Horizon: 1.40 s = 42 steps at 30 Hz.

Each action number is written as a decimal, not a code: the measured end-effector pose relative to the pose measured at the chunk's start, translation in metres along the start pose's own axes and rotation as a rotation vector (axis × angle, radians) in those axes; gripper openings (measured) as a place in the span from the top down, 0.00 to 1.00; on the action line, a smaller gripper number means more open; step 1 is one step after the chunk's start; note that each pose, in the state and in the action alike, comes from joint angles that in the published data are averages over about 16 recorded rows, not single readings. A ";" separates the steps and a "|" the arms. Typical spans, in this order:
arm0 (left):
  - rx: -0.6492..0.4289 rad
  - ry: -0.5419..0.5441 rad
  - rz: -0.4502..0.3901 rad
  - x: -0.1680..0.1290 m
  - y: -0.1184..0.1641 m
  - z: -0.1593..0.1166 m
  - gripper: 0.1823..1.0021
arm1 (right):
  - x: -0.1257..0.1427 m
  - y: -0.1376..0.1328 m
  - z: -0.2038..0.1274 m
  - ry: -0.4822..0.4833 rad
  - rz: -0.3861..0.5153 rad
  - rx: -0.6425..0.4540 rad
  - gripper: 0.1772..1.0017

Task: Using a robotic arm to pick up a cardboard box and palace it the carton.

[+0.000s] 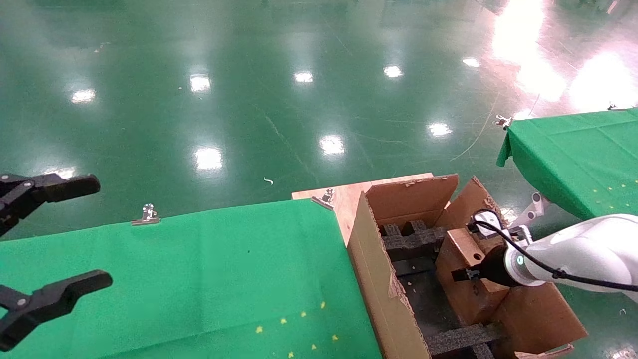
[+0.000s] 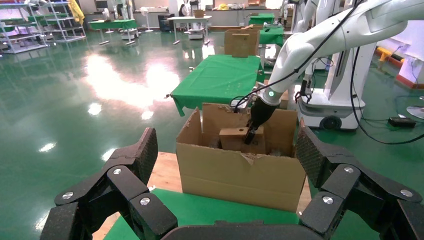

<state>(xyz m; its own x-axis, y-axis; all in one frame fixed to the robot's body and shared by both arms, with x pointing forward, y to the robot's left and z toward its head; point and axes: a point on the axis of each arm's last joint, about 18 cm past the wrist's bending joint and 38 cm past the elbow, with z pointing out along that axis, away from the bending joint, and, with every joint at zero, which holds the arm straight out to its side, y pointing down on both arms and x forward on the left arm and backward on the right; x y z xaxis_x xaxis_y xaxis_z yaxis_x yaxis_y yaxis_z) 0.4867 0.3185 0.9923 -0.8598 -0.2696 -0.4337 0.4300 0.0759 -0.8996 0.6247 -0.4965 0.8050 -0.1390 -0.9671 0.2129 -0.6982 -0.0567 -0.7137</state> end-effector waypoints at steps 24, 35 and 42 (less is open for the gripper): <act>0.000 0.000 0.000 0.000 0.000 0.000 0.00 | -0.001 0.004 0.015 -0.019 -0.003 -0.046 0.81; 0.000 0.000 0.000 0.000 0.000 0.000 0.00 | 0.002 -0.004 0.008 -0.020 -0.001 -0.030 0.69; 0.000 0.000 0.000 0.000 0.000 0.000 0.00 | 0.007 -0.020 -0.005 -0.021 0.002 0.011 0.54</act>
<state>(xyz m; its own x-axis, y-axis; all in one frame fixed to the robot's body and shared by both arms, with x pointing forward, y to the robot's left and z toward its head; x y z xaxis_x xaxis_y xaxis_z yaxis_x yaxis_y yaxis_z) 0.4867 0.3186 0.9923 -0.8597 -0.2700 -0.4335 0.4299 0.0759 -0.8997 0.6342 -0.5012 0.8238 -0.1259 -0.9722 0.1975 -0.6899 -0.0573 -0.7216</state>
